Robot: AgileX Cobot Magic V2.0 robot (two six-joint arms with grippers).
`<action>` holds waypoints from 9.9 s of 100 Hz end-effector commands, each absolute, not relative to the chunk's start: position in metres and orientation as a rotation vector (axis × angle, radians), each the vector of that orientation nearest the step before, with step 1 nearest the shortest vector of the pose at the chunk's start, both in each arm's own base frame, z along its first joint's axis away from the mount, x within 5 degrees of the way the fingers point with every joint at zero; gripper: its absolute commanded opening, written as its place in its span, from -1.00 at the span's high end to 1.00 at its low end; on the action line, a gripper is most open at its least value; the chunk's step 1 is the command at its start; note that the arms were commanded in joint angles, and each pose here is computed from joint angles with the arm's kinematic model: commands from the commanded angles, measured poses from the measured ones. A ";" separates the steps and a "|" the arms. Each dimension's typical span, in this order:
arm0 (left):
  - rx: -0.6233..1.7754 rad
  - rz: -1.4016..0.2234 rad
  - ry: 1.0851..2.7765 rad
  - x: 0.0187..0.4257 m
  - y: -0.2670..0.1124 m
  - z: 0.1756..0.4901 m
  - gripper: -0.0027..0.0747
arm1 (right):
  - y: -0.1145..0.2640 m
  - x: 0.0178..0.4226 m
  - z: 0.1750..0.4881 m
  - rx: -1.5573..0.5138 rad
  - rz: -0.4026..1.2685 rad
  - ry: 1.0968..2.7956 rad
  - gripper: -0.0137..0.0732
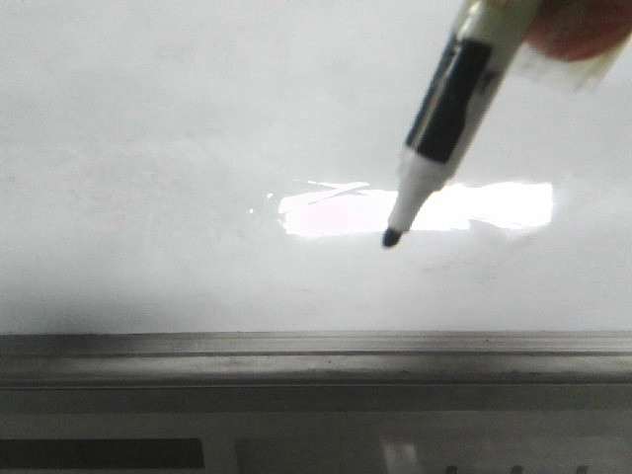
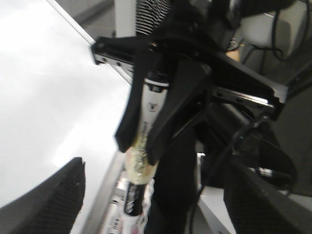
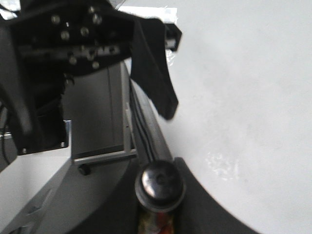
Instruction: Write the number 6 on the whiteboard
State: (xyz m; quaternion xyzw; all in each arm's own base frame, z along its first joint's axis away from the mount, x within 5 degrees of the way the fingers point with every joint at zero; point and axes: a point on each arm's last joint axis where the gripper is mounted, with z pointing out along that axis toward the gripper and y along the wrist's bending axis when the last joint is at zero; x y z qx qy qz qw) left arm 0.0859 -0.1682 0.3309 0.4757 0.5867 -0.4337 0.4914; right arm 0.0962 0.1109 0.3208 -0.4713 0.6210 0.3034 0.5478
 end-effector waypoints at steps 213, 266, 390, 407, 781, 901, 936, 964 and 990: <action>0.567 -0.761 1.471 0.065 -0.073 0.309 0.98 | 0.097 0.093 0.350 -1.004 0.268 1.271 0.83; 0.567 -0.761 1.471 0.065 -0.073 0.309 0.98 | 0.108 0.093 0.361 -0.876 0.414 1.174 0.82; 0.563 -0.764 1.473 0.065 -0.073 0.309 0.98 | 0.098 0.146 0.340 -0.810 0.211 1.262 0.82; 0.564 -0.765 1.473 0.065 -0.073 0.309 0.98 | 0.098 0.154 0.334 -0.807 0.190 1.308 0.82; 1.219 -1.172 1.426 0.105 -0.191 0.309 0.04 | 0.130 0.075 0.361 -0.907 0.677 1.591 0.85; 1.354 -1.292 1.395 0.117 -0.216 0.299 0.93 | 0.153 0.079 0.351 -0.983 0.675 1.596 0.85; 1.363 -1.311 1.382 0.115 -0.216 0.300 0.17 | 0.153 0.079 0.351 -0.998 0.649 1.574 0.85; 1.363 -1.311 1.382 0.115 -0.216 0.300 0.61 | 0.152 0.079 0.352 -1.002 0.639 1.563 0.85; 1.360 -1.305 1.386 0.116 -0.216 0.300 0.98 | 0.152 0.080 0.352 -1.020 0.606 1.538 0.85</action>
